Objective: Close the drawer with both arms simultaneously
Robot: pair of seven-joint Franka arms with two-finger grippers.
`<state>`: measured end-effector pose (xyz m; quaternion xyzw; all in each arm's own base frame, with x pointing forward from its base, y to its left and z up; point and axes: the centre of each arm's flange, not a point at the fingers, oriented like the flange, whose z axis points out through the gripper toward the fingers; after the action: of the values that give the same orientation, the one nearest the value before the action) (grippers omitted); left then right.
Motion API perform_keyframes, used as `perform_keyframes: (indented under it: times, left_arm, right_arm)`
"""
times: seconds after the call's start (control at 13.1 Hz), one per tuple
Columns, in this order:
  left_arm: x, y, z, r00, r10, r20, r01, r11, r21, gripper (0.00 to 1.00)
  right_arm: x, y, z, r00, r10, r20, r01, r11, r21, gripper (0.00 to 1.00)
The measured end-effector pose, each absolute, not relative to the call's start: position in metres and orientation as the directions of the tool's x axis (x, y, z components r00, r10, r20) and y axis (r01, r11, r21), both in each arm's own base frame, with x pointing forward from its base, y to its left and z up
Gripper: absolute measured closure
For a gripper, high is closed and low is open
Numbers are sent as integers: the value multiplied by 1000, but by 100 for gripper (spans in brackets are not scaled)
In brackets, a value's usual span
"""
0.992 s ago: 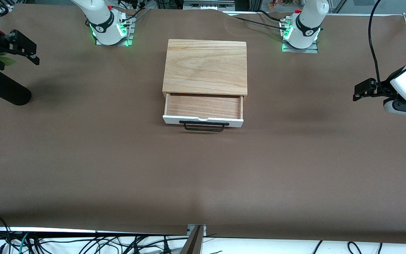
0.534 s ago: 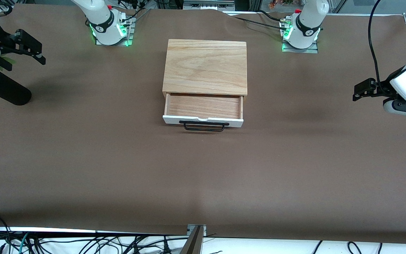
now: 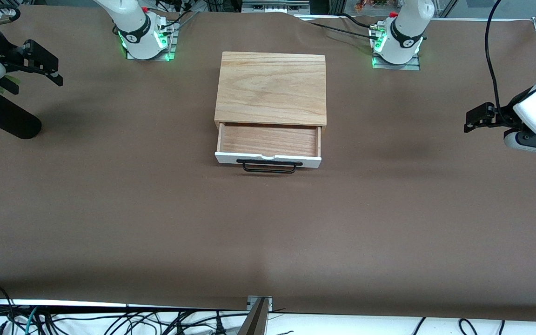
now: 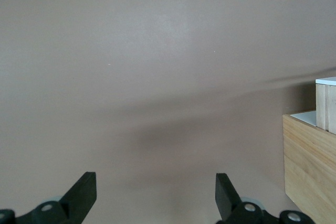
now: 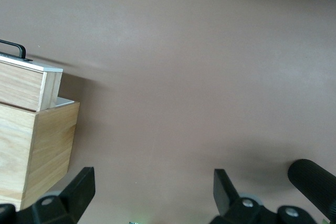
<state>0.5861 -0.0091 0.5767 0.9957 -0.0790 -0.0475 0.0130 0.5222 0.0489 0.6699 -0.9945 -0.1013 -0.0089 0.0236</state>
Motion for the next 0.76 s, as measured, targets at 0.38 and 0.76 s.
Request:
perform_keyframes:
  times: [0.38,0.76]
  left_arm:
    - [586,-11,577,982,-162,-92,-159,-987,34,0]
    - [586,-12,576,982,-164,-97,-161,-986,35,0]
  right_arm:
    - [524,52,669,978,207,26,208,-977,-45,0]
    - [524,54,668,977,211,26,212,-976,-44,0]
